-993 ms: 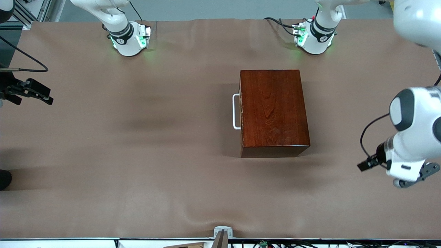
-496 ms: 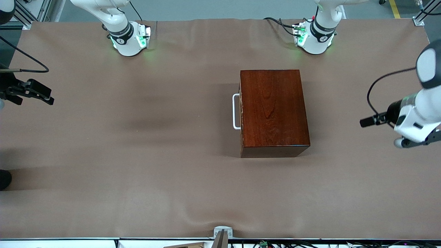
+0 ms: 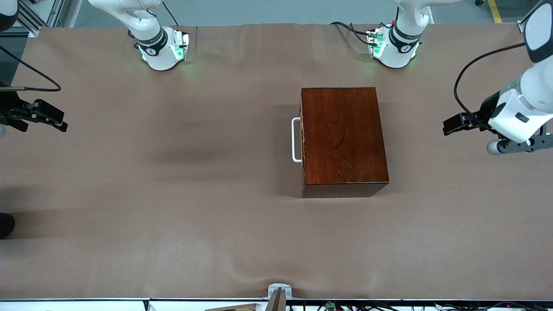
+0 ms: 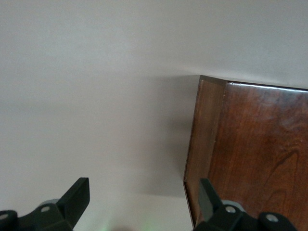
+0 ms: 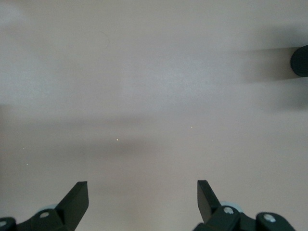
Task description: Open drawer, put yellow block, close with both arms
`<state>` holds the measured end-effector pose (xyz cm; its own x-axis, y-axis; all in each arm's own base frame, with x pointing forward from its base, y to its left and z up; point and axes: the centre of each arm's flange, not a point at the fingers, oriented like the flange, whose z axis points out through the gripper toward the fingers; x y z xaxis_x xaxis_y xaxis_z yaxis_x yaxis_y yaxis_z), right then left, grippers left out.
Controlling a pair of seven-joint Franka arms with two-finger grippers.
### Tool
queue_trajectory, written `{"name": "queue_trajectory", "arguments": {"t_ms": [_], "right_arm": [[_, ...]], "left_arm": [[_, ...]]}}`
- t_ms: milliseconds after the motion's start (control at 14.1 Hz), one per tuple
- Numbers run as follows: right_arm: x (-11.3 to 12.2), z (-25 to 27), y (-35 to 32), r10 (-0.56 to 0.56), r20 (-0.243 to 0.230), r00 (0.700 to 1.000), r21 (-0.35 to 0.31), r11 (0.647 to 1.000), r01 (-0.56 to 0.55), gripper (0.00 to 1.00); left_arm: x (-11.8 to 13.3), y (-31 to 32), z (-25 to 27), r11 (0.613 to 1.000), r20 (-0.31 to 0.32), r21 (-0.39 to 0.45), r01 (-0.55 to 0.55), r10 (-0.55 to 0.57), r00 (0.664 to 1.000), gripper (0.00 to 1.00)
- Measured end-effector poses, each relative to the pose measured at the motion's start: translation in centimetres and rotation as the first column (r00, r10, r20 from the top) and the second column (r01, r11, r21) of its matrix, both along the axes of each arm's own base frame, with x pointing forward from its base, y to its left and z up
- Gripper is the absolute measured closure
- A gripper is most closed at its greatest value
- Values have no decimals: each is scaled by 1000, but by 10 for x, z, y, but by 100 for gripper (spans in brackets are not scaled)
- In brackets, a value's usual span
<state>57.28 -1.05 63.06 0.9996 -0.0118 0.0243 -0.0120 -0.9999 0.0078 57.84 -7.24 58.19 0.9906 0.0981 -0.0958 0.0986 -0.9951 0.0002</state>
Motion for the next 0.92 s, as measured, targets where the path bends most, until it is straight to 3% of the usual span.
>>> {"name": "queue_trajectory", "arguments": {"t_ms": [638, 922], "right_arm": [[-1, -1, 0, -1, -7, 1000, 0, 1000, 1, 0], [-4, -3, 0, -41, -35, 999, 0, 999, 41, 0]], "left_arm": [[-11, -8, 25, 999, 49, 14, 30, -31, 998, 0], [-10, -7, 29, 987, 59, 31, 158, -159, 986, 0]]}}
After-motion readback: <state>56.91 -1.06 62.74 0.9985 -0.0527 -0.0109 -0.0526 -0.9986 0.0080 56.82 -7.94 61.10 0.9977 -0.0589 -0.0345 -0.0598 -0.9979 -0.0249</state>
